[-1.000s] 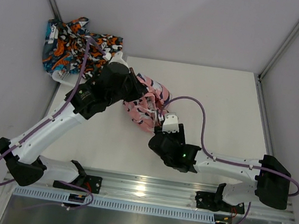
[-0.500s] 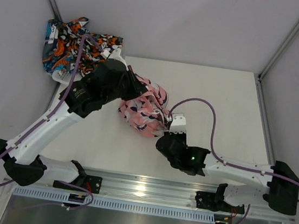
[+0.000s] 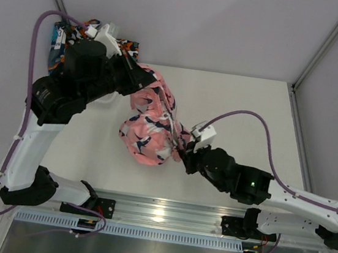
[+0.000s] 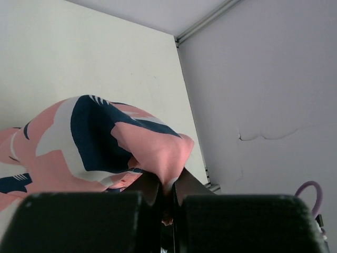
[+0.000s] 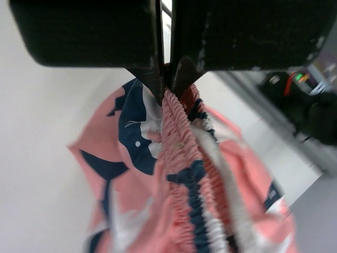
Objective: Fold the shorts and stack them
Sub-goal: Flatten the shorts out
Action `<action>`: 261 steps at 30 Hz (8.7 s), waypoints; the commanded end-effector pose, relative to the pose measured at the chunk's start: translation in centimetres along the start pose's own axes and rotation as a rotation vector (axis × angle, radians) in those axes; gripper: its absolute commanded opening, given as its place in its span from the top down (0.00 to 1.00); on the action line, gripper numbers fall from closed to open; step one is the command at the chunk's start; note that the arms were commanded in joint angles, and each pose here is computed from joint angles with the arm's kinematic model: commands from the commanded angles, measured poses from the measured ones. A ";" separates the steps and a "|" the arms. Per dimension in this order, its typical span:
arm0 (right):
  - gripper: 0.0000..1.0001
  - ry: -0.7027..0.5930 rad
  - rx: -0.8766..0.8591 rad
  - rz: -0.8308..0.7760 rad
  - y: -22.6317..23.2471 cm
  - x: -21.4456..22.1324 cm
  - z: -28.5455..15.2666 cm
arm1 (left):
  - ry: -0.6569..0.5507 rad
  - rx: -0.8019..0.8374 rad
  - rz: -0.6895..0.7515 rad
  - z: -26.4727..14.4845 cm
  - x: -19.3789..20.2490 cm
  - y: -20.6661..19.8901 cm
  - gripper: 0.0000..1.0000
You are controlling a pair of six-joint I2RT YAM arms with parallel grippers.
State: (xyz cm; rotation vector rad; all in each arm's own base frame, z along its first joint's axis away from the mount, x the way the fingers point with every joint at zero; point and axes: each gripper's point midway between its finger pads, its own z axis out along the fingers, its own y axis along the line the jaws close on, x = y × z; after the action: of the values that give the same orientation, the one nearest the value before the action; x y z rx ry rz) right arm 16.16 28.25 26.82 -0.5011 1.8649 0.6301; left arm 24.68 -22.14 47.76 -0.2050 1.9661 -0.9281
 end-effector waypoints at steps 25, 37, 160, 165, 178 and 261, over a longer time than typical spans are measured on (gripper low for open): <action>0.96 0.443 -0.029 0.610 -5.8 9.3 0.0 | -0.095 0.110 0.148 21.5 0.9 -0.5 1.00; 0.20 0.370 0.355 0.686 -14.6 11.3 -1.5 | -0.005 -0.029 0.321 27.9 2.4 2.5 0.01; 1.00 0.177 0.807 0.964 -28.7 8.8 -3.6 | 0.026 -0.501 0.128 12.2 7.2 27.2 0.06; 1.00 0.175 0.851 1.016 -29.8 5.5 -2.4 | 0.116 -0.470 0.100 9.1 15.2 28.8 0.08; 1.00 0.168 0.843 1.084 -32.8 3.5 2.3 | 0.290 -0.369 0.504 10.6 24.5 25.2 0.07; 1.00 0.219 0.883 1.301 -34.8 3.1 1.6 | 0.492 -0.158 1.138 16.7 37.4 14.3 0.03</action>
State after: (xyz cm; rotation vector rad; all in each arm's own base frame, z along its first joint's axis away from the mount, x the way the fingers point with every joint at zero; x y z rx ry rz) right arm 36.82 2.01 14.94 1.4055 2.3328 0.4003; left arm 18.42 -38.47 8.12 1.1700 2.1331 -0.1228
